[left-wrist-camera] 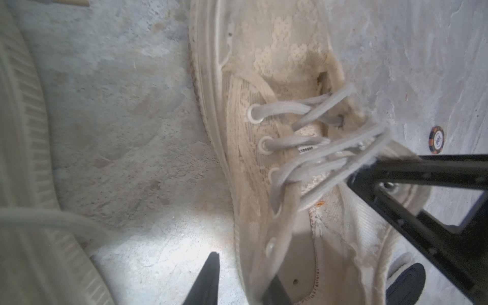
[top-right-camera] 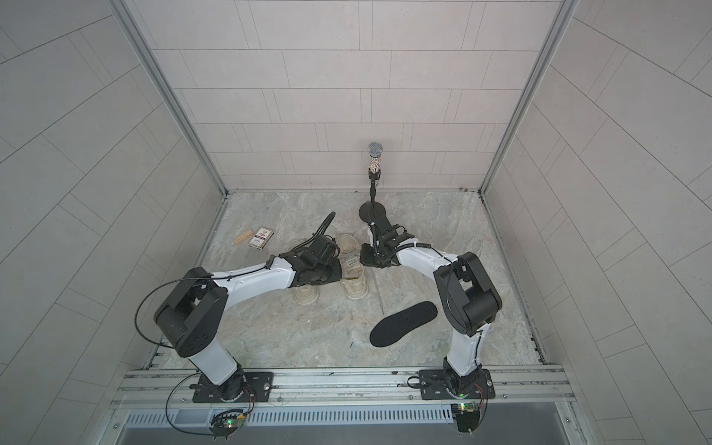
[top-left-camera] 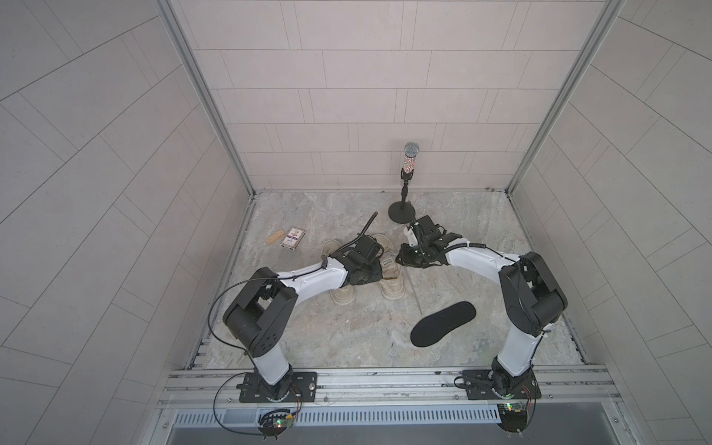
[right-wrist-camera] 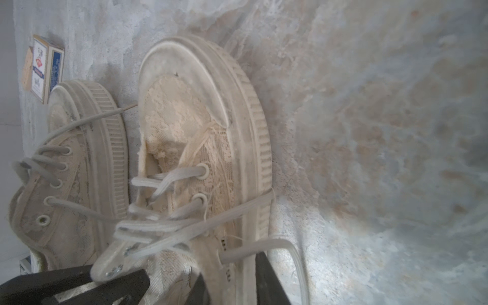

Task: Insert the insole into the shoe
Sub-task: Adjust the shoe at the center of the board, then adjust the insole at the center of the board.

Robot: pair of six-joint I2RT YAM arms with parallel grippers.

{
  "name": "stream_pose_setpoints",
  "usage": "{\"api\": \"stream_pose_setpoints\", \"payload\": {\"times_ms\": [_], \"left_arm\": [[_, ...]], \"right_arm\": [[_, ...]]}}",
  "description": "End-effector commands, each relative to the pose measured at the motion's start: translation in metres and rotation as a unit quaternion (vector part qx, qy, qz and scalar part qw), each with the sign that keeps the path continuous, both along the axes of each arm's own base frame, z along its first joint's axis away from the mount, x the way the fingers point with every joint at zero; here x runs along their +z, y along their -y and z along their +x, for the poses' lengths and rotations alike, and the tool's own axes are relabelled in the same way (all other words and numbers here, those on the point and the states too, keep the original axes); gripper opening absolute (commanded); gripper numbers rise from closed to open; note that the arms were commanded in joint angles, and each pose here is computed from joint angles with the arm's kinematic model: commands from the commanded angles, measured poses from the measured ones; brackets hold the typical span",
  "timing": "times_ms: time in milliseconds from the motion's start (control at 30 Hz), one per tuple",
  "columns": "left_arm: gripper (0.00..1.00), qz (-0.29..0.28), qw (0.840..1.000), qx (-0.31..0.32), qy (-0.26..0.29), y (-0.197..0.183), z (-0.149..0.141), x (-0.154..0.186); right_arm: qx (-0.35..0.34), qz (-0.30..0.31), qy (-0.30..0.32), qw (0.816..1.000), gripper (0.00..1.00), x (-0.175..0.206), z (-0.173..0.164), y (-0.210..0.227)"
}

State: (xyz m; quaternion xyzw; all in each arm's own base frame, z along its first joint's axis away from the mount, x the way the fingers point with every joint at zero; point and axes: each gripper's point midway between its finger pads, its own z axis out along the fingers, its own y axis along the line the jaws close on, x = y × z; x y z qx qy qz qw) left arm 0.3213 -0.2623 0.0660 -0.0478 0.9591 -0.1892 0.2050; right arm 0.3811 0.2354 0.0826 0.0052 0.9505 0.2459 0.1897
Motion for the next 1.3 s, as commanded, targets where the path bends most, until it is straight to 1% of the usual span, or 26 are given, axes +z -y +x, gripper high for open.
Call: {"api": "stream_pose_setpoints", "payload": {"times_ms": [0,100,167,200,267,367,467,533,633,767,900,1033,1167,1267], "left_arm": [[0.35,0.048,0.997,-0.059,0.007,-0.004,-0.005,0.007],[0.39,0.043,0.991,-0.119,0.032,0.008,-0.005,0.021],[0.40,0.039,0.986,-0.156,0.047,0.014,-0.006,0.033],[0.37,0.036,0.983,-0.172,0.053,0.017,-0.007,0.038],[0.30,0.034,0.974,-0.213,0.073,0.023,-0.011,0.053],[0.29,0.050,0.955,-0.271,0.107,0.034,-0.017,0.071],[0.31,0.070,0.940,-0.313,0.116,0.044,-0.020,0.077],[0.33,0.081,0.938,-0.319,0.109,0.048,-0.018,0.075],[0.39,0.063,0.941,-0.313,0.110,0.057,-0.019,0.081],[0.47,0.057,0.954,-0.270,0.120,0.052,-0.013,0.089],[0.50,0.045,0.960,-0.251,0.115,0.045,-0.012,0.094],[0.51,0.041,0.963,-0.243,0.107,0.038,-0.017,0.095],[0.51,0.036,0.965,-0.241,0.099,0.035,-0.021,0.093],[0.51,0.032,0.965,-0.239,0.099,0.034,-0.023,0.095]], "right_arm": [[0.008,0.014,0.011,1.000,0.31,0.016,0.007,0.004],[0.023,0.052,-0.008,0.998,0.35,0.024,-0.009,-0.001],[0.019,0.076,-0.022,0.997,0.37,0.029,-0.017,0.002],[0.012,0.082,-0.026,0.996,0.37,0.030,-0.020,0.006],[-0.007,0.096,-0.028,0.995,0.38,0.035,-0.024,0.017],[-0.036,0.103,-0.022,0.994,0.39,0.039,-0.030,0.036],[-0.074,0.100,-0.029,0.992,0.40,0.034,-0.040,0.058],[-0.117,0.088,-0.056,0.988,0.40,0.025,-0.053,0.078],[-0.184,0.037,-0.105,0.977,0.41,0.009,-0.088,0.113],[-0.200,-0.024,-0.087,0.976,0.41,0.002,-0.121,0.142],[-0.216,-0.063,-0.127,0.966,0.41,-0.015,-0.152,0.163],[-0.258,-0.109,-0.169,0.945,0.40,-0.024,-0.180,0.184],[-0.300,-0.114,-0.173,0.931,0.40,-0.027,-0.193,0.194],[-0.312,-0.119,-0.197,0.922,0.39,-0.043,-0.210,0.197]]}}
